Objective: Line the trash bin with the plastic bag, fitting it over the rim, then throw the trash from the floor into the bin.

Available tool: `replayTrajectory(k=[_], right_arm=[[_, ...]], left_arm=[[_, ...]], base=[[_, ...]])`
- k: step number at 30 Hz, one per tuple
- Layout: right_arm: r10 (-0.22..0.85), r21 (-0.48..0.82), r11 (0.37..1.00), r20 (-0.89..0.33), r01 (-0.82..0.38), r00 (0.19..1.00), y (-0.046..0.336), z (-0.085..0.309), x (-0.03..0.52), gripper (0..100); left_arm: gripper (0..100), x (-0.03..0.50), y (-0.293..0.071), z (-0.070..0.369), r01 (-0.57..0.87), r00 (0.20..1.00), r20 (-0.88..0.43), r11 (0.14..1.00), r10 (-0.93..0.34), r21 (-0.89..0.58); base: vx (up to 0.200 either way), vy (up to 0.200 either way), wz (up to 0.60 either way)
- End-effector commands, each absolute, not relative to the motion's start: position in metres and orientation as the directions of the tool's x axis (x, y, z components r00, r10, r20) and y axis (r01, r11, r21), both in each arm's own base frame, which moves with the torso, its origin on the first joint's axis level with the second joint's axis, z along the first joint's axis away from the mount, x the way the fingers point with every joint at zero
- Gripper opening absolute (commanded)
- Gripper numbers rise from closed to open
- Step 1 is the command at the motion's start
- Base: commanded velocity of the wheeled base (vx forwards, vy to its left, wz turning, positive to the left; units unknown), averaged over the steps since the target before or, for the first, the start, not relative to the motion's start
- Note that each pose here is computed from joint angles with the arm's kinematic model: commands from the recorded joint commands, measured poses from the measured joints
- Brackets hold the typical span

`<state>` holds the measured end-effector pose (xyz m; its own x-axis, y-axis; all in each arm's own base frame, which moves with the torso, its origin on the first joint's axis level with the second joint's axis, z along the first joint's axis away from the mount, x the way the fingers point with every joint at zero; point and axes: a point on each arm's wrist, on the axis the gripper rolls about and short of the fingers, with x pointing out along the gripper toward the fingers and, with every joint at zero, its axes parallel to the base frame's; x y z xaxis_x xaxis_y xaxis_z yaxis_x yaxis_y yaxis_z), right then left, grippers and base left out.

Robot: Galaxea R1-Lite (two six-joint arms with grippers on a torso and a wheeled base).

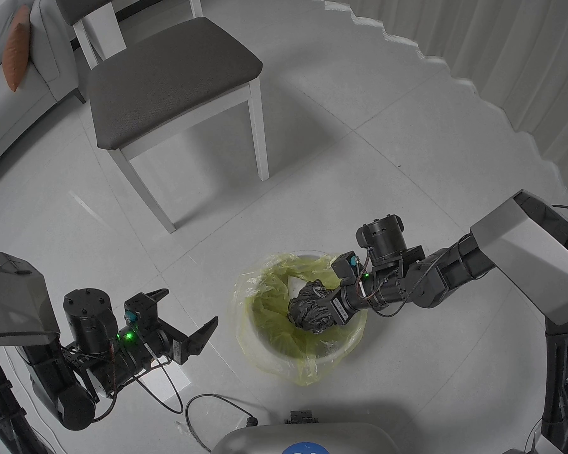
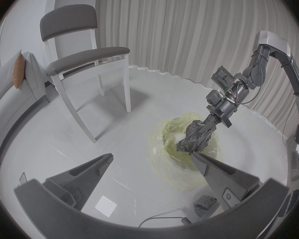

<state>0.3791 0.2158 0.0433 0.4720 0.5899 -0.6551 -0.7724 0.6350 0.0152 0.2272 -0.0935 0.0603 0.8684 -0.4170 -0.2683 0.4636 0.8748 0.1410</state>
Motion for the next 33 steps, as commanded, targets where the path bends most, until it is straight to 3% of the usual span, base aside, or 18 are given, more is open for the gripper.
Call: replayTrajectory(k=[1,16,33], right_arm=[[0.603,0.008,0.64,-0.625,-0.768,0.496,0.21,0.071,0.37,0],[0.585,0.01,0.642,-0.653,-0.767,0.481,0.191,0.084,0.345,0],[0.562,0.036,0.653,-0.693,-0.756,0.452,0.204,0.051,0.379,0]], left_arm=[[100,0.227,-0.094,0.064,0.461,0.874,-0.246,0.875,-0.42,0.144],[100,0.227,-0.094,0.066,0.462,0.875,-0.237,0.875,-0.422,0.144],[100,0.226,-0.096,0.066,0.468,0.872,-0.234,0.872,-0.429,0.145]], base=[[0.0,0.0,0.0],[0.0,0.0,0.0],[0.0,0.0,0.0]])
